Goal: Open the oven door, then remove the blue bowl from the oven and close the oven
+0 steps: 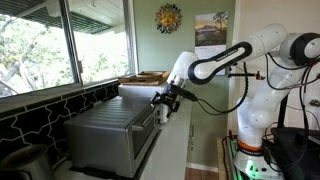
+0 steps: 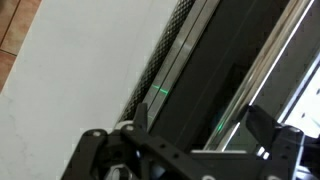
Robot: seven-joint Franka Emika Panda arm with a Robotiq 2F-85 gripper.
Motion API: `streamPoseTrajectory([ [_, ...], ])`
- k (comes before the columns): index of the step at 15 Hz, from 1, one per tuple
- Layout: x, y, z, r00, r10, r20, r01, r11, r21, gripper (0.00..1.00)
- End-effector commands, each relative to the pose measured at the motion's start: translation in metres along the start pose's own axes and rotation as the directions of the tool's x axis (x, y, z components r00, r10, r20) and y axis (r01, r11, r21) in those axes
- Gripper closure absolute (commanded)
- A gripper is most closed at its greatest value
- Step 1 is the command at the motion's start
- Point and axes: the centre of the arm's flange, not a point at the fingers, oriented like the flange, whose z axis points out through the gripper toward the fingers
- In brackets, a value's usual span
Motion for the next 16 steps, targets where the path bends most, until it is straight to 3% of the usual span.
streamPoseTrajectory([
  [1, -0.003, 0.005, 0.011, 1.0, 0.018, 0.018, -0.018, 1.0, -0.001, 0.0],
  [9, -0.006, 0.022, 0.013, 0.998, -0.026, 0.06, 0.031, 0.995, -0.095, 0.0],
  [16, -0.025, 0.06, 0.02, 0.993, -0.042, 0.109, 0.062, 0.981, -0.182, 0.0],
])
